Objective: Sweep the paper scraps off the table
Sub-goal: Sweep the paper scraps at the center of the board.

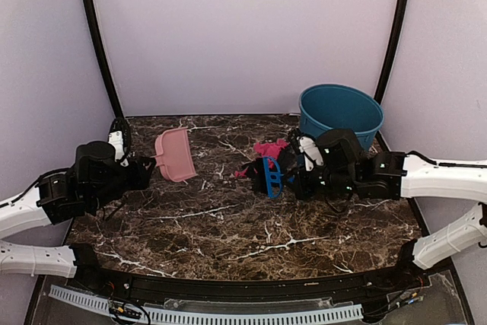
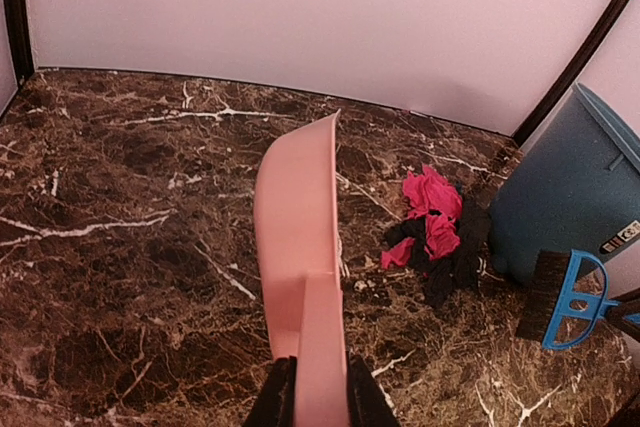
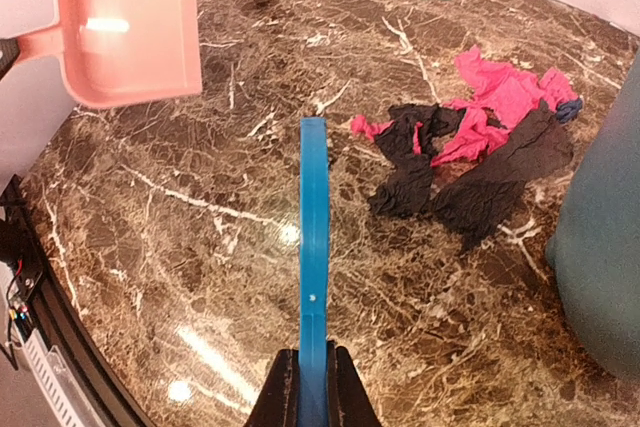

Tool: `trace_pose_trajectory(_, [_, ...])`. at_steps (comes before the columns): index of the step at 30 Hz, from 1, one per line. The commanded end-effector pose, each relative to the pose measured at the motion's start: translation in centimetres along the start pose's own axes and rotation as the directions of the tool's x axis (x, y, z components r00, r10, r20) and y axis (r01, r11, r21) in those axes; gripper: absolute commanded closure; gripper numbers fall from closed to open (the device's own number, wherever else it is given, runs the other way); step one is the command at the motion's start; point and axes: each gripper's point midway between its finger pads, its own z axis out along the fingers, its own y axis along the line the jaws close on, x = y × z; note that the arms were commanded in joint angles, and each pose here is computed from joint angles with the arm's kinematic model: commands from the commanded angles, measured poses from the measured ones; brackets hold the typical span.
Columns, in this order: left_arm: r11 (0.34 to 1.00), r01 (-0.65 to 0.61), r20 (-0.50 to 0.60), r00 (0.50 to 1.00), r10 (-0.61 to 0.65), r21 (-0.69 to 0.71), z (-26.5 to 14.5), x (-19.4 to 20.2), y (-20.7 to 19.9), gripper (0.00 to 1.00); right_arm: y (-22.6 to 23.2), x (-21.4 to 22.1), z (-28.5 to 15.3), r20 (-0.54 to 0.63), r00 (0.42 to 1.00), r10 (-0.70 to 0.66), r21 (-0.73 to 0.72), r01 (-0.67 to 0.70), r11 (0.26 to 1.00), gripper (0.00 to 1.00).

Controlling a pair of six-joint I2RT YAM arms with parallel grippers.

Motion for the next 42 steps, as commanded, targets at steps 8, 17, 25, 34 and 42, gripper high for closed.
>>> trace_pose_trajectory(8, [0.986, 0.144, -0.219, 0.968, -0.122, 0.087, -1.4, 5.0, -0.3, 1.00, -1.6, -5.0, 2.3, 0.084, 0.994, -0.071, 0.193, 0.053, 0.980, 1.00])
trace_pose_trajectory(17, [0.978, 0.205, -0.293, 0.938, -0.185, 0.040, -2.1, 6.4, 0.4, 1.00, -4.3, -7.5, 6.7, 0.020, 0.985, -0.170, 0.396, 0.148, 0.906, 1.00])
trace_pose_trajectory(25, [0.979, 0.205, -0.336, 0.922, -0.191, 0.006, -1.8, 7.9, 0.9, 1.00, -7.6, -9.0, 10.5, -0.055, 0.978, -0.200, 0.508, 0.200, 0.838, 1.00])
trace_pose_trajectory(34, [0.976, 0.217, -0.337, 0.919, -0.204, 0.000, -1.8, 8.2, 1.0, 1.00, -8.6, -6.4, 16.1, -0.176, 0.955, -0.237, 0.469, 0.293, 0.833, 1.00])
trace_pose_trajectory(42, [0.976, 0.217, -0.337, 0.919, -0.206, -0.005, -1.7, 8.5, 1.2, 1.00, -6.9, -2.9, 18.2, -0.247, 0.939, -0.240, 0.320, 0.313, 0.894, 1.00])
